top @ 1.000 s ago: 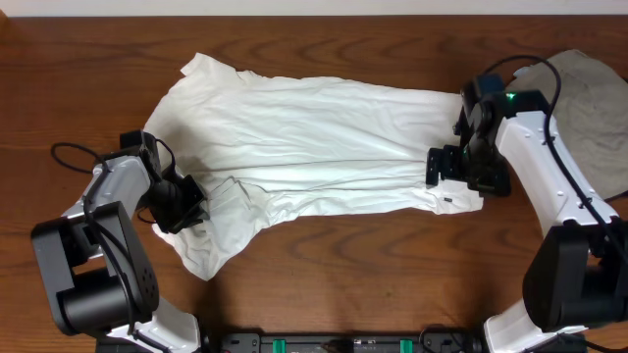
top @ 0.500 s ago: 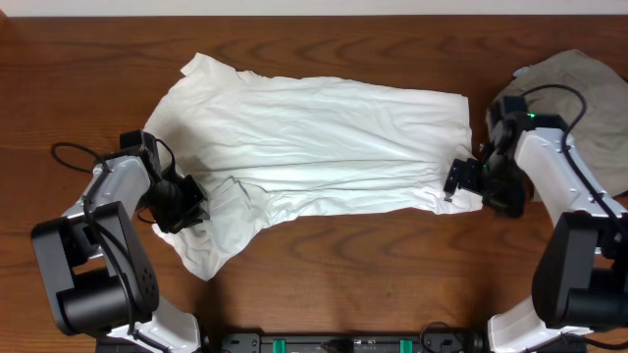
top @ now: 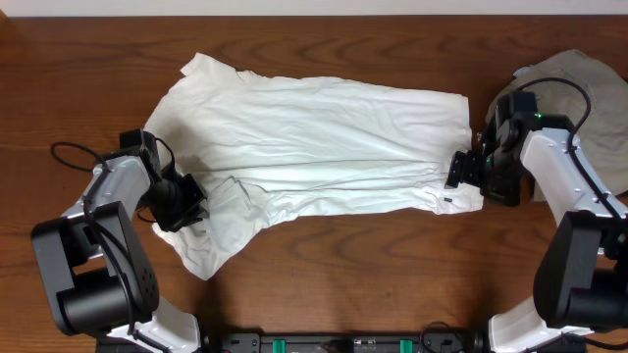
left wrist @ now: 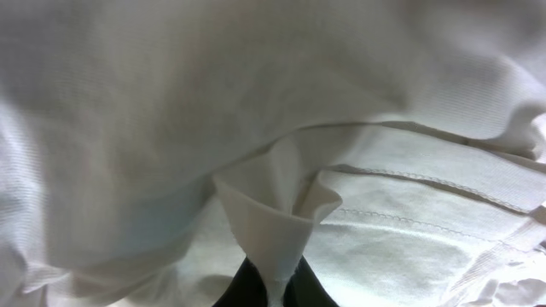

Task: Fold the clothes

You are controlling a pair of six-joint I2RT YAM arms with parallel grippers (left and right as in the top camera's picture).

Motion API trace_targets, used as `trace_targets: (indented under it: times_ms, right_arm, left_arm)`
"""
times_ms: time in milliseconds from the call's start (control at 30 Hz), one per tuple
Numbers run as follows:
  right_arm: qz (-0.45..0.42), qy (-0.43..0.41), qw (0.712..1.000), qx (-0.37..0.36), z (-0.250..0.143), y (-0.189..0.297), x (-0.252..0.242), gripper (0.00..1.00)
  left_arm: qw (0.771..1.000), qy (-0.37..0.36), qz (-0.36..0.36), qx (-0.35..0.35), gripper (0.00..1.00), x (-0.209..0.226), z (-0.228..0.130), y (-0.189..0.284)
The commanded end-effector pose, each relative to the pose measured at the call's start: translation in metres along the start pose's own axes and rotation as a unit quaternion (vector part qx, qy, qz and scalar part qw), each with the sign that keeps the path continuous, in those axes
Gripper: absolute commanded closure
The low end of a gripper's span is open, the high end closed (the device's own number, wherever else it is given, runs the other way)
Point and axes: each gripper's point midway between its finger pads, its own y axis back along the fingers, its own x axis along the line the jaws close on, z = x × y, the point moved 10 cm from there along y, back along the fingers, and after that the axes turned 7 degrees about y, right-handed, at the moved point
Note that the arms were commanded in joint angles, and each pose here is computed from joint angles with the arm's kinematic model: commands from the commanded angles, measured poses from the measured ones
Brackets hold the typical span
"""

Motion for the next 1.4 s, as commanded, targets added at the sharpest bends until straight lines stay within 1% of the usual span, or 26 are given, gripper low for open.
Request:
trace_targets:
  times_ms: [0, 167, 267, 367, 433, 500, 733, 833, 900, 1000, 1033, 1100, 1167, 1200, 1367]
  right_arm:
    - [-0.005, -0.017, 1.000, -0.009, 0.000, 0.003, -0.003, 0.10]
    - [-0.016, -0.023, 0.999, -0.016, 0.002, 0.003, -0.004, 0.08]
    - [-0.050, -0.023, 0.998, -0.020, 0.002, 0.003, -0.009, 0.07]
    - [-0.080, -0.028, 0.996, -0.024, 0.002, 0.004, -0.014, 0.04]
    - [-0.079, -0.033, 0.996, -0.025, 0.003, 0.004, -0.014, 0.01]
    - [-0.079, -0.031, 0.996, -0.027, 0.003, 0.004, -0.014, 0.01]
    - [-0.050, 0.030, 0.996, -0.060, 0.015, 0.004, -0.009, 0.01]
    - [-0.046, 0.051, 0.995, -0.076, 0.020, 0.004, -0.009, 0.04]
    - [-0.047, 0.057, 0.994, -0.081, 0.022, 0.004, -0.010, 0.08]
    - [-0.041, 0.059, 0.994, -0.080, 0.023, 0.003, -0.013, 0.17]
    - [-0.035, 0.062, 0.994, -0.078, 0.023, 0.002, -0.014, 0.18]
    - [-0.021, 0.067, 0.995, -0.074, 0.023, 0.001, -0.015, 0.28]
    - [-0.019, 0.064, 0.995, -0.072, 0.021, -0.001, -0.017, 0.34]
    - [-0.019, 0.063, 0.995, -0.069, 0.020, -0.003, -0.018, 0.36]
    - [-0.007, 0.061, 0.997, -0.055, 0.011, -0.017, -0.019, 0.36]
  left_arm:
    - [1.000, -0.007, 0.008, 0.002, 0.94, 0.002, 0.000, -0.003]
    - [1.000, -0.009, 0.004, -0.005, 0.94, 0.001, 0.002, -0.003]
    - [1.000, -0.010, 0.003, -0.007, 0.94, 0.001, 0.002, -0.003]
    - [1.000, -0.010, 0.003, -0.008, 0.94, 0.001, 0.002, -0.003]
    - [1.000, -0.013, 0.003, -0.008, 0.94, 0.001, 0.002, -0.003]
    - [1.000, -0.022, 0.002, -0.009, 0.94, 0.001, 0.003, -0.003]
    - [1.000, -0.024, 0.000, -0.015, 0.94, 0.000, 0.004, -0.003]
    - [1.000, -0.025, -0.001, -0.017, 0.94, 0.000, 0.005, -0.003]
    - [0.999, -0.026, -0.002, -0.019, 0.94, -0.001, 0.006, -0.003]
    - [0.999, -0.027, -0.004, -0.023, 0.94, -0.001, 0.007, -0.003]
    - [0.999, -0.028, -0.005, -0.024, 0.94, -0.002, 0.007, -0.003]
    - [0.999, -0.028, -0.006, -0.027, 0.94, -0.002, 0.008, -0.003]
    - [0.999, -0.028, -0.006, -0.027, 0.94, -0.002, 0.008, -0.003]
    - [0.999, -0.029, -0.006, -0.027, 0.94, -0.002, 0.008, -0.003]
    - [0.999, -0.028, -0.006, -0.027, 0.94, -0.002, 0.008, -0.003]
